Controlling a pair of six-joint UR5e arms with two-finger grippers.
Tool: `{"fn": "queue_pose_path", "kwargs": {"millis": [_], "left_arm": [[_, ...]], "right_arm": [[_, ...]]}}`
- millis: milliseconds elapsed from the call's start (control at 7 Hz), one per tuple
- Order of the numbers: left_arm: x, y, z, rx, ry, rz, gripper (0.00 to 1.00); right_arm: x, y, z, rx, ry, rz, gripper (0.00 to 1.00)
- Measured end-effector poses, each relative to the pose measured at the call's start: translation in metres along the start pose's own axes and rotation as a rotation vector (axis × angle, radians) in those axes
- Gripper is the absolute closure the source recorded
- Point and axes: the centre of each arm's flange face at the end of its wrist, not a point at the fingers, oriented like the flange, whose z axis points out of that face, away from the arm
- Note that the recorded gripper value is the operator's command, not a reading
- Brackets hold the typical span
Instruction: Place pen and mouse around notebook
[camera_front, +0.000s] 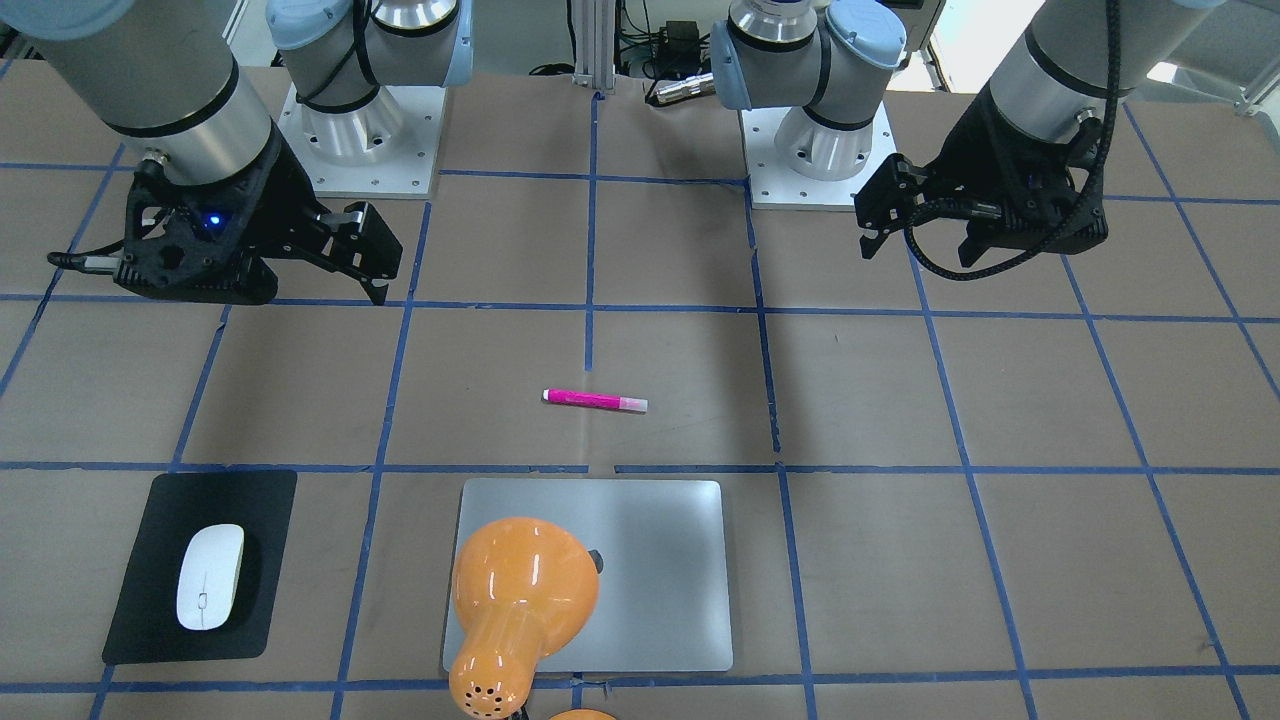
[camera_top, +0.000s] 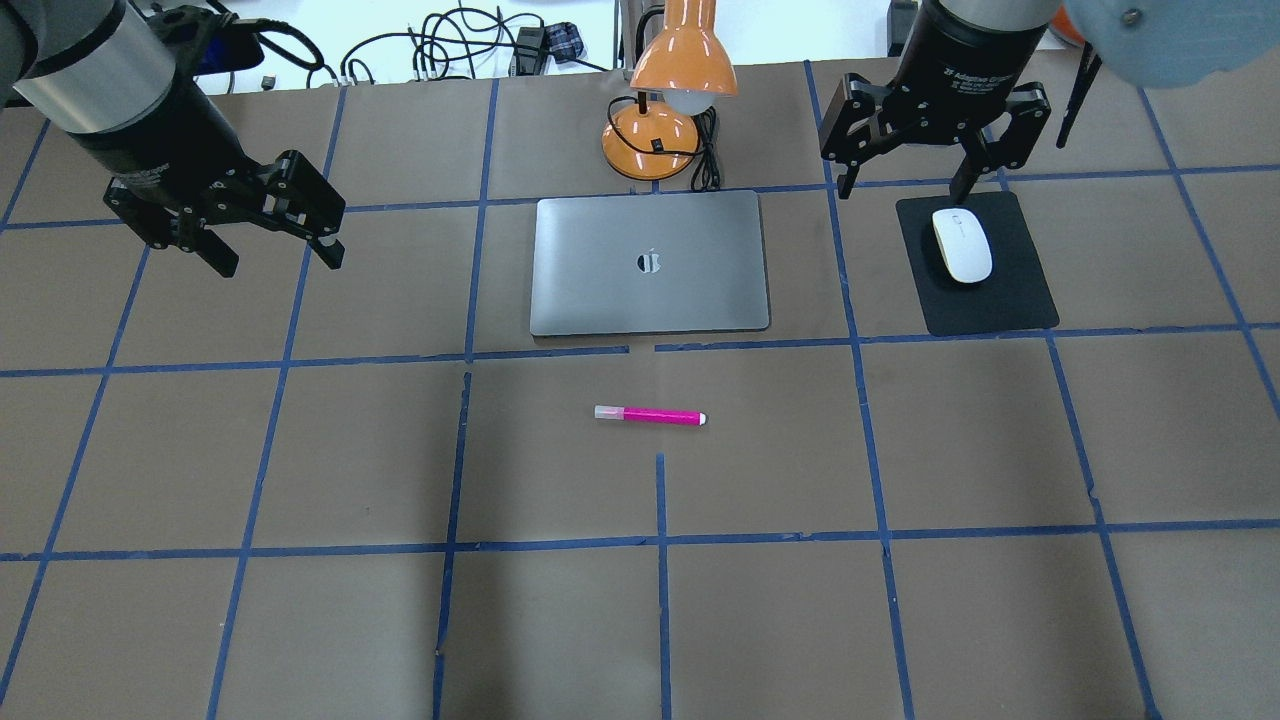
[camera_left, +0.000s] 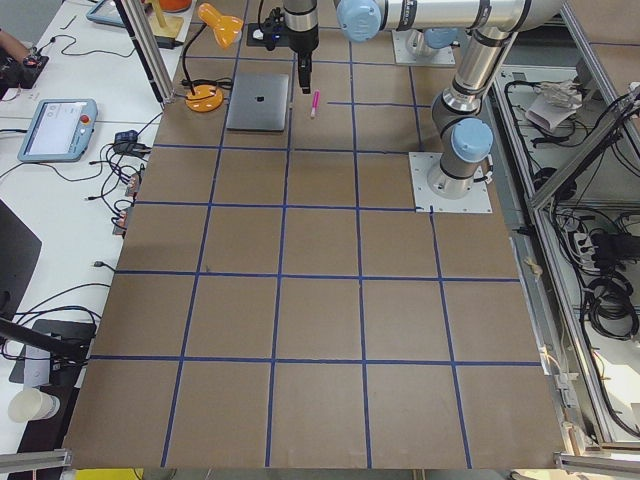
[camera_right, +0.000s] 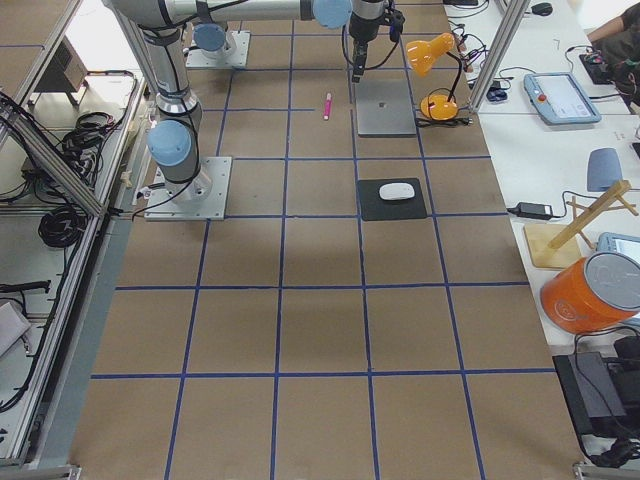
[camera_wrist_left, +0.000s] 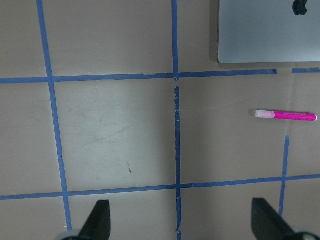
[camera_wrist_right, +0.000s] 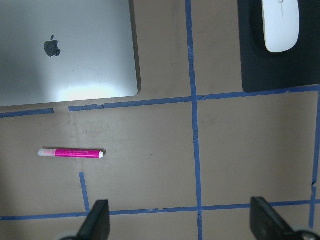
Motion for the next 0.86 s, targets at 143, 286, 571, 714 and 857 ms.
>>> {"fn": "queue_pose_path", "kwargs": {"millis": [143, 286, 571, 714, 857], "left_arm": [[0.007, -0.002, 0.001, 0.007, -0.001, 0.010, 0.00], [0.018, -0.005, 0.003, 0.018, -0.003, 0.004, 0.00], [0.032, -0.008, 0.003, 0.056, -0.005, -0.032, 0.00], [0.036, -0.004, 0.000, 0.068, -0.004, -0.036, 0.00], [0.038, 0.002, -0.006, 0.080, -0.001, -0.038, 0.00]], "right_arm": [[0.001, 0.005, -0.001, 0.002, 0.021, 0.001, 0.00], [0.003, 0.008, 0.006, -0.011, 0.032, 0.000, 0.00], [0.004, 0.016, 0.021, -0.035, 0.038, -0.003, 0.00], [0.005, 0.019, 0.023, -0.036, 0.037, -0.003, 0.00], [0.005, 0.021, 0.021, -0.032, 0.036, -0.001, 0.00]]}}
